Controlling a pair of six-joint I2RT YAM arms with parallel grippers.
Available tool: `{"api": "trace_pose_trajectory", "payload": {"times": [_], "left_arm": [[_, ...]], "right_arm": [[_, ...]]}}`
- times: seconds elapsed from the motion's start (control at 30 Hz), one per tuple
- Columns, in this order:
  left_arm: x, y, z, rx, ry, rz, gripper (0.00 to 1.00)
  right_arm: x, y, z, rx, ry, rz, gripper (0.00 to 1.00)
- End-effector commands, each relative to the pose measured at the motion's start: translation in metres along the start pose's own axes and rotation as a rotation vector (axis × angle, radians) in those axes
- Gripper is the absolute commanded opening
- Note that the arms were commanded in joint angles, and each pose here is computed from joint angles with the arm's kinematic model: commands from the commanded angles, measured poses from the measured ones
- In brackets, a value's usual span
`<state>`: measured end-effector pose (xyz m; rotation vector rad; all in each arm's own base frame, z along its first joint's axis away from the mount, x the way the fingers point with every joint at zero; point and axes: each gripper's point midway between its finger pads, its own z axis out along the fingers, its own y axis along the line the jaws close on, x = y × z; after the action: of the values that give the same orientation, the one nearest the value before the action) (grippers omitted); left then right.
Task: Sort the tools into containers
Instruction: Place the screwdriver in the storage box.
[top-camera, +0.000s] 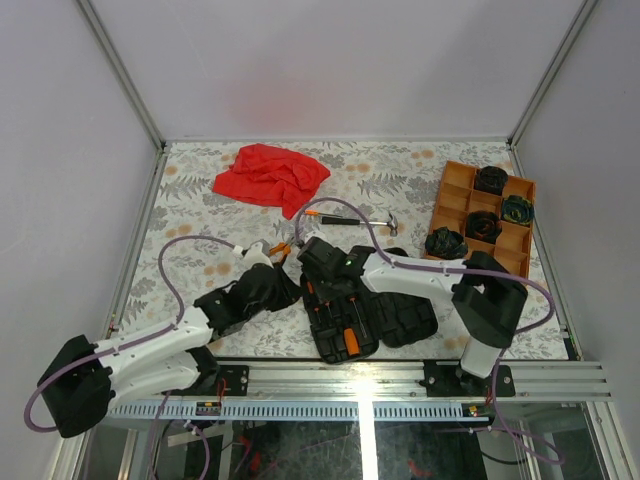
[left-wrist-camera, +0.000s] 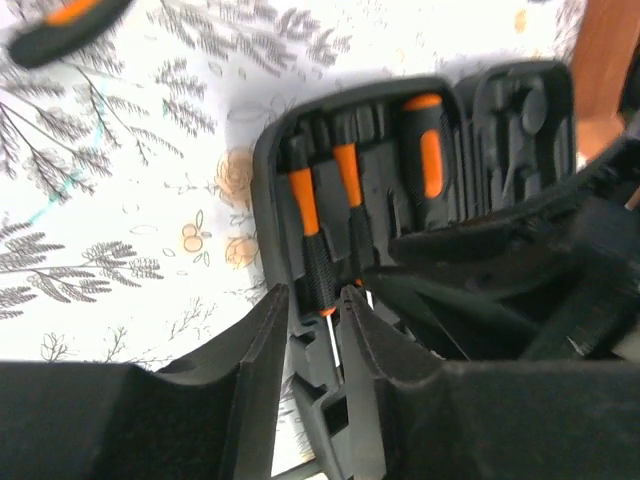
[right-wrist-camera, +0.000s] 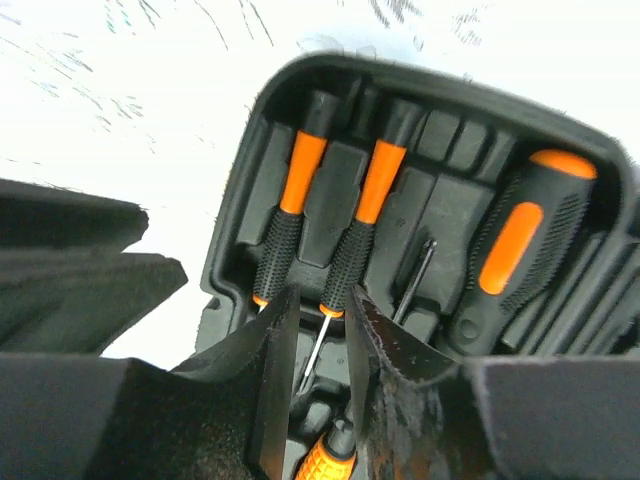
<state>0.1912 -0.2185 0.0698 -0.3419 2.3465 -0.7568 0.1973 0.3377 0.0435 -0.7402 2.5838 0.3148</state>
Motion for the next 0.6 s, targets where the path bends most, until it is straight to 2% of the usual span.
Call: {"api": "trace_pose_trajectory", "payload": {"times": [0.0, 0.1, 0.2, 0.4, 0.47, 0.57], "left_arm": [[-0.033, 0.006, -0.011, -0.063, -0.08, 0.05, 0.29], [-0.052, 0.009, -0.018, -0.087, -0.113, 0.06, 0.34], [-0.073, 0.013, -0.023, -0.121, -0.132, 0.078, 0.43], [-0.096, 0.026, -0.017, -0.211, -0.061, 0.113, 0.51], [-0.091, 0.021, -0.008, -0.177, -0.01, 0.112, 0.52], [-0.088, 0.026, 0.002, -0.209, 0.028, 0.107, 0.52]], "right_arm": [[-0.074, 0.004, -0.063, -0.069, -0.283, 0.013, 0.34], [-0.08, -0.021, -0.082, 0.018, -0.379, 0.052, 0.39], [-0.066, -0.048, -0.094, 0.091, -0.407, 0.1, 0.47], [-0.015, -0.093, -0.093, 0.085, -0.328, 0.217, 0.52], [-0.001, -0.093, -0.09, 0.025, -0.297, 0.221, 0.52], [0.018, -0.087, -0.084, -0.037, -0.248, 0.215, 0.52]]}}
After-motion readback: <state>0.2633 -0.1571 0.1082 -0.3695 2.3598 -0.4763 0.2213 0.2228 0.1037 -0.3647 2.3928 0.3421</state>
